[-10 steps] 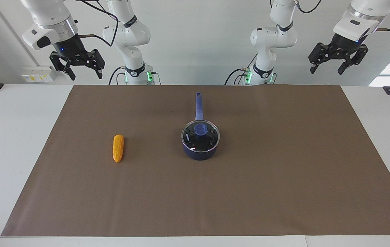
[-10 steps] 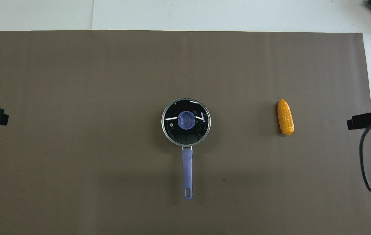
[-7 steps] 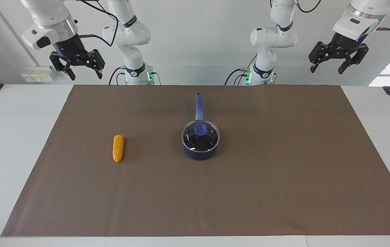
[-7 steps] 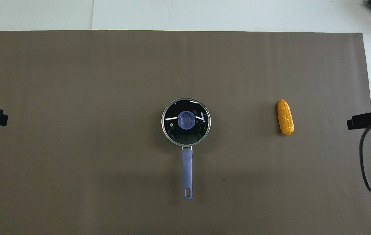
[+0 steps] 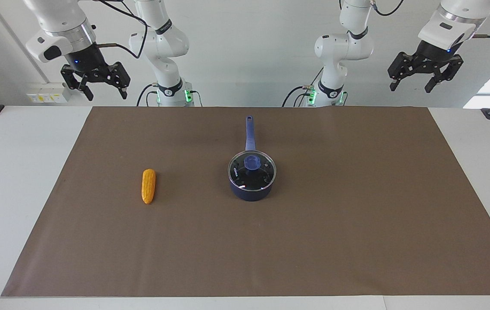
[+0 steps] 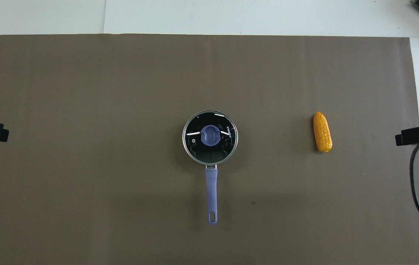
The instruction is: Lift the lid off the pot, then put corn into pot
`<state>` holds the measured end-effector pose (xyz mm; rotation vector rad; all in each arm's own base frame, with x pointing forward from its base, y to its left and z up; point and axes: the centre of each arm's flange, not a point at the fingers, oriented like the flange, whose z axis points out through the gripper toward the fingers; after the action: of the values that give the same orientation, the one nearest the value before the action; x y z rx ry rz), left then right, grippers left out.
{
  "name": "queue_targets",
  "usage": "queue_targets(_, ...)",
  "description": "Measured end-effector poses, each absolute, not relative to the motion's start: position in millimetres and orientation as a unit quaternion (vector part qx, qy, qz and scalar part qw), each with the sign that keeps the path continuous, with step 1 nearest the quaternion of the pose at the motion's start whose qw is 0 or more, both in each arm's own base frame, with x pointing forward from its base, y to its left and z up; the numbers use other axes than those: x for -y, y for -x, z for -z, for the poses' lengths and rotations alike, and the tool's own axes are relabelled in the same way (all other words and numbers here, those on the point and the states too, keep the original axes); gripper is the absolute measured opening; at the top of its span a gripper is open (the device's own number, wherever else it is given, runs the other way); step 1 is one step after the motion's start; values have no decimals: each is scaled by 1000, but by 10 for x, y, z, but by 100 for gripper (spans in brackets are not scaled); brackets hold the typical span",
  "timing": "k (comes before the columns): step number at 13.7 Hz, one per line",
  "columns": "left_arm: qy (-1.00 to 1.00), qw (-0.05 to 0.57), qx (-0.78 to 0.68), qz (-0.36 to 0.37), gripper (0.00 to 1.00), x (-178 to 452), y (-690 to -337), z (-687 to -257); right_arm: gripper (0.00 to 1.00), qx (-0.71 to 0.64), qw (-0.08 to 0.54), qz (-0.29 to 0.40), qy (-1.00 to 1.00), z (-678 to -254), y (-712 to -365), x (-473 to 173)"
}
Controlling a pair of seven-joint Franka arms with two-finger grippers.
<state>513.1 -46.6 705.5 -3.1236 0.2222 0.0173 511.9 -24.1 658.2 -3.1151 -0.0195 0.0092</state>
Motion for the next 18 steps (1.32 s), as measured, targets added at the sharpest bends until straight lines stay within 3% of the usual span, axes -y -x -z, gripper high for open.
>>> queue_targets(12,997,5,-79,-6,100,541,-5110,-7063,100,6,13,4,1000,-6594,-5133,247)
queue_targets(18,995,3,-95,28,100,675,-5172,-7113,100,7,13,3,1000,-6593,-5133,237)
